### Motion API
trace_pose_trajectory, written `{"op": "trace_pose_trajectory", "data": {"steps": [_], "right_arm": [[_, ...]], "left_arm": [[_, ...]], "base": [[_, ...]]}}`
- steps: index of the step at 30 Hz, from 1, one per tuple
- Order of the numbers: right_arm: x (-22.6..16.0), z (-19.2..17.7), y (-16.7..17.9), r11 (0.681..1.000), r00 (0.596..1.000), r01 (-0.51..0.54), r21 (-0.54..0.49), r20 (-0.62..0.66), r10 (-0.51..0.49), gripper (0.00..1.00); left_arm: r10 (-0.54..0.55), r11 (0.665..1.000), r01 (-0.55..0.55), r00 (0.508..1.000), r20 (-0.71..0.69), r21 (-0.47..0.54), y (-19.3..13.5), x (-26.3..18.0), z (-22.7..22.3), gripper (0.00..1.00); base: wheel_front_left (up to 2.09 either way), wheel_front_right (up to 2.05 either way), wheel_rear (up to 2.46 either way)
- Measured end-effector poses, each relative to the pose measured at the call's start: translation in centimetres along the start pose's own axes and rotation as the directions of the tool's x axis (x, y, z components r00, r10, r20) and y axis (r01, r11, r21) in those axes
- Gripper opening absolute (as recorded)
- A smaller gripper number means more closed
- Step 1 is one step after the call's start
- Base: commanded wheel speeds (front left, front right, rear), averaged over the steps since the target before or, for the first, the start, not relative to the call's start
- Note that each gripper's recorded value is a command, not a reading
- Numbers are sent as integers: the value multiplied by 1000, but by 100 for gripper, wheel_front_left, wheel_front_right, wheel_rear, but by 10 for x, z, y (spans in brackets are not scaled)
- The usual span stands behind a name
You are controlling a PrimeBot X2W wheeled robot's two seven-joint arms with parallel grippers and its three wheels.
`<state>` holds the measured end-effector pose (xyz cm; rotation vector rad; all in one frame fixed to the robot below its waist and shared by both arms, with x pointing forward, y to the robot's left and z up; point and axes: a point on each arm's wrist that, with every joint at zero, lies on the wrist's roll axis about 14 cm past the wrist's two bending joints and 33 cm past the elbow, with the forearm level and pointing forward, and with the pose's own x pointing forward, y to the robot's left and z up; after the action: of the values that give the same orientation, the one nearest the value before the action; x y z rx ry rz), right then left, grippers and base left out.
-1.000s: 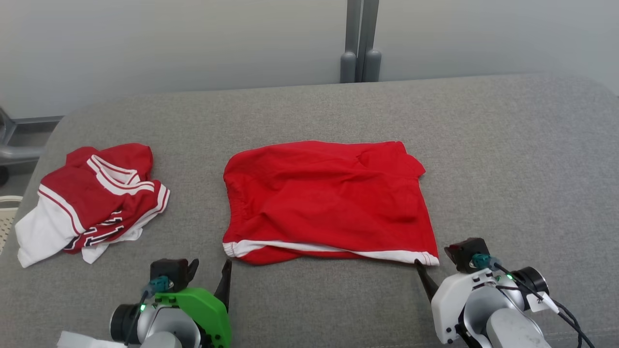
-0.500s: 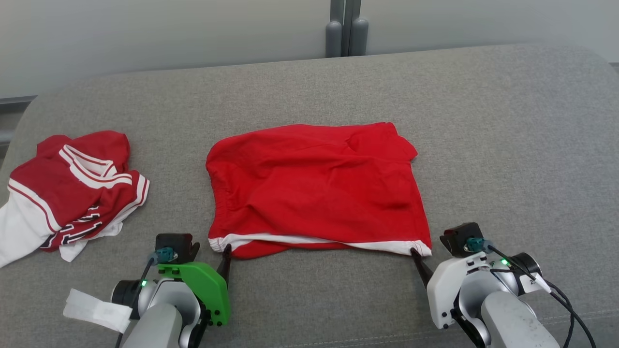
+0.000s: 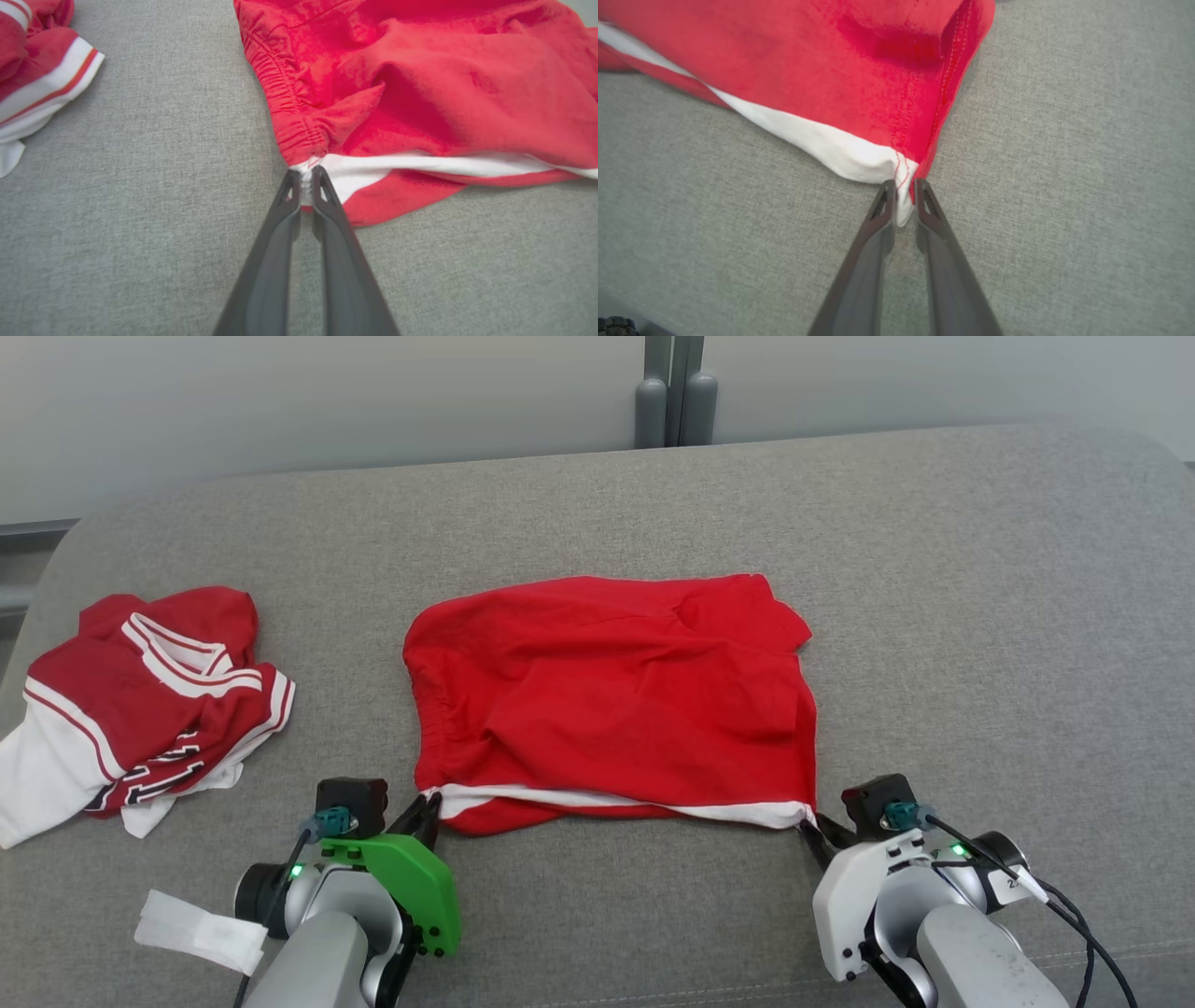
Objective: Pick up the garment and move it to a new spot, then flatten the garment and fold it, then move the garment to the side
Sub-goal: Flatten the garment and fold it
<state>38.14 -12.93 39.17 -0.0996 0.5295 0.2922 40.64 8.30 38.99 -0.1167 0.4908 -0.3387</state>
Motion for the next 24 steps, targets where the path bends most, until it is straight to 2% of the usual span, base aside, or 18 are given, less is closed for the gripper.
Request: {"op": "trace_pose_trajectory", "data": {"steps": [1,2,6,12,20,24], "right_arm": [[0,0,0,1000,1000,0,0,1,0,13],[0,1,0,1000,1000,0,-1,9,0,0],[-1,5,-2,1000,1000,6,8,21,-6,0],[-5,20,-9,999,996,27,32,79,-29,0],[-11,59,-13,993,980,19,115,195,-42,0],[-3,99,-8,992,968,-35,121,249,4,0]], "left_arm": [[-2,1000,2,1000,3,1,0,0,1,0],[-3,1000,3,1000,6,0,-1,0,1,0],[-10,1000,10,1000,6,-8,-3,-1,1,0],[-2,999,6,996,88,-48,-1,-3,21,0],[-3,994,33,962,272,-104,0,-6,84,0],[-28,993,65,941,336,-100,0,2,125,0]], "base": [[0,0,0],[0,0,0],[0,0,0],[0,0,0],[0,0,0],[0,0,0]]}}
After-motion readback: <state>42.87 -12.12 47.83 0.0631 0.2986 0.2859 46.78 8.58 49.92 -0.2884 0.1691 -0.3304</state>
